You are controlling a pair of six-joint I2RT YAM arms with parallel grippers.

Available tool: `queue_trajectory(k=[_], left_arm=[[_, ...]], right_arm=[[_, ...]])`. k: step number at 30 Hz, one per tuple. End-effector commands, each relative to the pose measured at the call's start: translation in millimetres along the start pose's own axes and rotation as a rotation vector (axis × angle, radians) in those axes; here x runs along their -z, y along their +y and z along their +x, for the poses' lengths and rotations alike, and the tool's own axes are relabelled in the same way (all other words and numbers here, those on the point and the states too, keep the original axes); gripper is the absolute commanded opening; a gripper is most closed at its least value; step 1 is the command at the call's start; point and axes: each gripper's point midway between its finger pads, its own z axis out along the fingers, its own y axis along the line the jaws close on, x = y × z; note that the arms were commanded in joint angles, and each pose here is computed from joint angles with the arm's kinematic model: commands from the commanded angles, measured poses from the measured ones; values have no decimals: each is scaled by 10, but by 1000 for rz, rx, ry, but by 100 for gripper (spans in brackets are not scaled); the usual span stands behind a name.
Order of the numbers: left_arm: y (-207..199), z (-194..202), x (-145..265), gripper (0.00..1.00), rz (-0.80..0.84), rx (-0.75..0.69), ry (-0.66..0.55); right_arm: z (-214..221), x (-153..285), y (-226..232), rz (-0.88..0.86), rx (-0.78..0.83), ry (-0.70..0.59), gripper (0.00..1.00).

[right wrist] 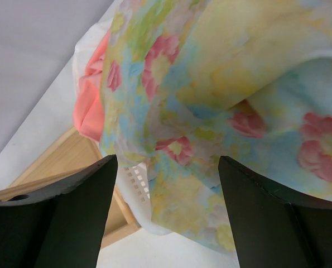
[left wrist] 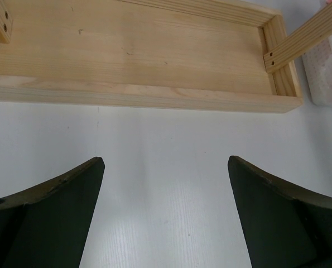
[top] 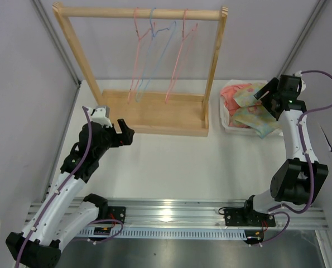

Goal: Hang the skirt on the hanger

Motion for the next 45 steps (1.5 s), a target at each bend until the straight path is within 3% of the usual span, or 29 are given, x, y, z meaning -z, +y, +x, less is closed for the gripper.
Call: queue_trajectory(k=[1,10,13,16,19,21,27,34,38,45], left_arm=[[-60,-122,40,99,25,11,-34],[-46,-99,25,99,18,10,-25],[-36,-88,21,99,14,10,-24],[-29,-76,12,99,11,10,-20],[-27,-70,5,99,10,10,-17],[-23,-64,2,99,7,9,-15],[-19,-70,0,99,4,9,-16],[-62,-100,7,99,26,10,-24],[-91,-106,1,99,40,10,-22],[-124,-179,67,99,56,8,-47]], right_arm=[[-64,-70,137,-8,36,-40,80],[-161,-440,50,38,10,-50,74],[-197,-509,76,35,7,-54,67],[-276,-508,149,14,3,-66,48],[-384,-400,290,-25,-7,-84,21],[-435,-294,396,-58,-5,-94,19],[-537,34,639,-138,3,-106,0],[-762,900,1014,-272,32,-215,0],[-880,1608,1157,-365,32,-294,0],[-715,2732,1335,-580,63,-341,0]])
